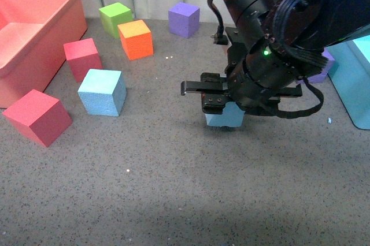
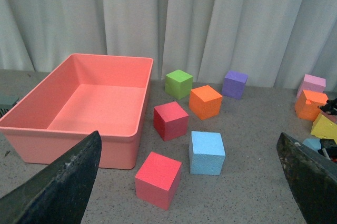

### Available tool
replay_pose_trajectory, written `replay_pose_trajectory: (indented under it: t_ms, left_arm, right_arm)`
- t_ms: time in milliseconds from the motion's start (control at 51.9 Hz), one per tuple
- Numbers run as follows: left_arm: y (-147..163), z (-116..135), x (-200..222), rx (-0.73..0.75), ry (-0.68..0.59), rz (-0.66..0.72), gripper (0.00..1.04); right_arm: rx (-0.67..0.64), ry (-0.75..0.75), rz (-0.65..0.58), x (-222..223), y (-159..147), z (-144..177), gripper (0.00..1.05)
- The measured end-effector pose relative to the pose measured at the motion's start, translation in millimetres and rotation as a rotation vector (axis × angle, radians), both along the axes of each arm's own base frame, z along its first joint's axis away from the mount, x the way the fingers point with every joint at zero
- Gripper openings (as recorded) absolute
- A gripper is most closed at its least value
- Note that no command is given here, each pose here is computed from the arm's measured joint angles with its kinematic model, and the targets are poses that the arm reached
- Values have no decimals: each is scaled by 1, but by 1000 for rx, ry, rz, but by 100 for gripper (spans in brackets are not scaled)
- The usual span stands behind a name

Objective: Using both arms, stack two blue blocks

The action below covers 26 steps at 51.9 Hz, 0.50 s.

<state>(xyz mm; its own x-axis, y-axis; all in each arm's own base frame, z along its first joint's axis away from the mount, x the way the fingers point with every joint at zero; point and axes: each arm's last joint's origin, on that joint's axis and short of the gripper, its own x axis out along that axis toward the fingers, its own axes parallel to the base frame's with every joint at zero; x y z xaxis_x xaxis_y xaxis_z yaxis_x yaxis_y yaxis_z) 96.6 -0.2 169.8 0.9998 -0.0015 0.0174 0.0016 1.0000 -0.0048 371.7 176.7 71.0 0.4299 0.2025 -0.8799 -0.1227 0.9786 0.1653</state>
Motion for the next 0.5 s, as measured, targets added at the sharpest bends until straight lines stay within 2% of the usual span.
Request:
replay_pose_trajectory:
  t_ms: [328,501]
  left_arm:
    - [0,0,0,0,0,0,98]
    - [0,0,0,0,0,0,98]
  right_arm:
    - [8,29,1,0,17,-11,44]
    - [19,30,-6,-2,20,-11,73]
